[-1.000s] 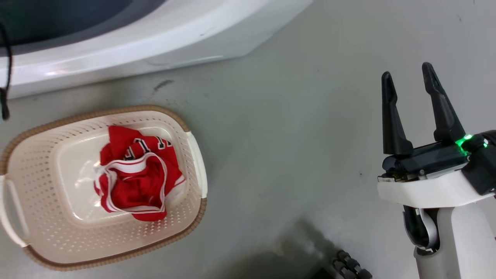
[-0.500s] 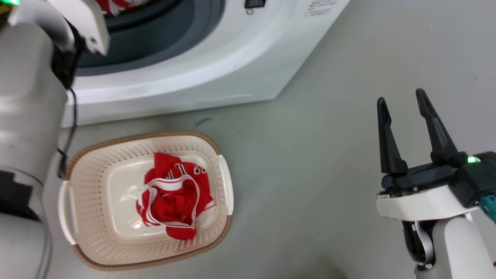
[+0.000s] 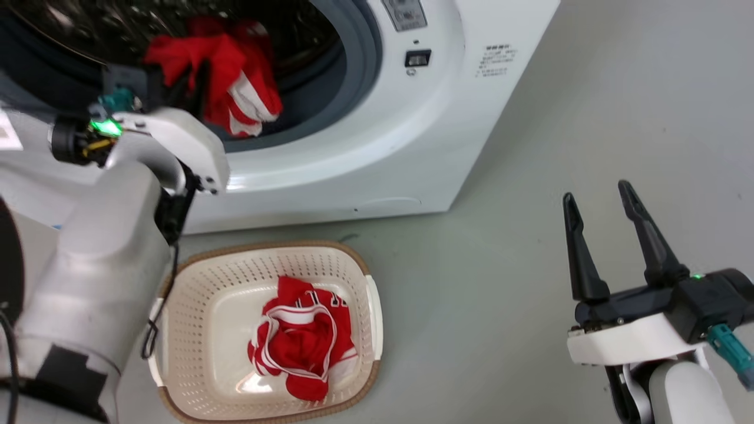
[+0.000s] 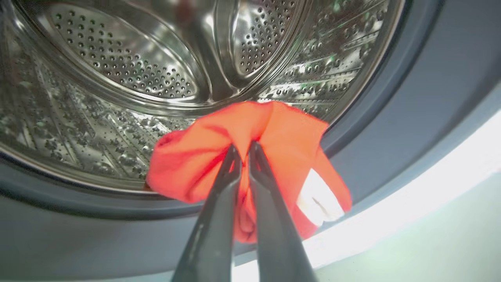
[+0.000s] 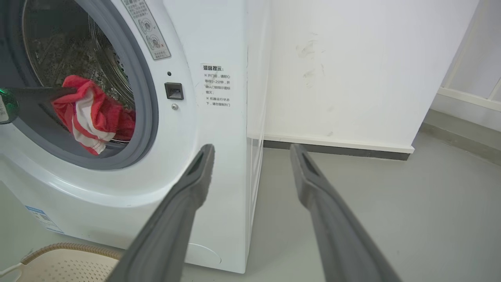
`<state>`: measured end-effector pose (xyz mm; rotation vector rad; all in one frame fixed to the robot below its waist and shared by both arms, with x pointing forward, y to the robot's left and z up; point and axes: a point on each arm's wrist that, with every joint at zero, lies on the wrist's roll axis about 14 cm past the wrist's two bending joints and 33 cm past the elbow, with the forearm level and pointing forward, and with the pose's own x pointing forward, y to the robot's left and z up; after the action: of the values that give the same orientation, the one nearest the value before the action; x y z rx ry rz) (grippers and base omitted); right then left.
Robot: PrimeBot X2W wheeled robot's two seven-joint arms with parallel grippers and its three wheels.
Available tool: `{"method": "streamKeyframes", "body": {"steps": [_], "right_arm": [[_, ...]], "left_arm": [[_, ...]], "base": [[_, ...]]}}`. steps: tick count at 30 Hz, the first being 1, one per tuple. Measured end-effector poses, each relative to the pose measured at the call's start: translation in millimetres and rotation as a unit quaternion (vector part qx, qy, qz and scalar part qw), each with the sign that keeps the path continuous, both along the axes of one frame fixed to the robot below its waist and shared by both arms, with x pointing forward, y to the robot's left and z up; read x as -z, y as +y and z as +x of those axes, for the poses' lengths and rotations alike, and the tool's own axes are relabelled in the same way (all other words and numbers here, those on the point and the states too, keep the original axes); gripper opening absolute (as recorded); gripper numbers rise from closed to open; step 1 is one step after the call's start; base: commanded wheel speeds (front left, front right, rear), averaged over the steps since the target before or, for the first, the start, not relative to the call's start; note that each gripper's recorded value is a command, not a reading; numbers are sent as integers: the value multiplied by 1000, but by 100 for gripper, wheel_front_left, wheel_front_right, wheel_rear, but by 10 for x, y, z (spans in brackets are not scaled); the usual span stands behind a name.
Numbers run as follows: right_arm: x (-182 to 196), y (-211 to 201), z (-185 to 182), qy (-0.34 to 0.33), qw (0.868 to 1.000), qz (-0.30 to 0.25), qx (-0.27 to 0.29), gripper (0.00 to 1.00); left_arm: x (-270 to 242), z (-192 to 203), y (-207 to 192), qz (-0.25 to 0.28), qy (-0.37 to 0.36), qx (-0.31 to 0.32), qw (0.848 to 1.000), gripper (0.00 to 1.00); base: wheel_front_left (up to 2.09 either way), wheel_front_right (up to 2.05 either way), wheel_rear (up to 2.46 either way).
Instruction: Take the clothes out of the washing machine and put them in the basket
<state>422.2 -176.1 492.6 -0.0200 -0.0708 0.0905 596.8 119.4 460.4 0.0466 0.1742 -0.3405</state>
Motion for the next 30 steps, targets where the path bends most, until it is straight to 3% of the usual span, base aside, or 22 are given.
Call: {"method": "streamKeyframes", "body": {"steps": [14, 30], "right_arm": [[-253, 204, -286, -28, 999, 6, -28, 100], [-376, 316, -550, -43, 998, 10, -44, 100]], "left_arm": [[-716, -847, 24, -21, -115, -1, 993, 0], [-1864, -1569, 102, -26, -264, -4, 964, 0]], "base": [[0, 0, 0], [0, 0, 0]]}}
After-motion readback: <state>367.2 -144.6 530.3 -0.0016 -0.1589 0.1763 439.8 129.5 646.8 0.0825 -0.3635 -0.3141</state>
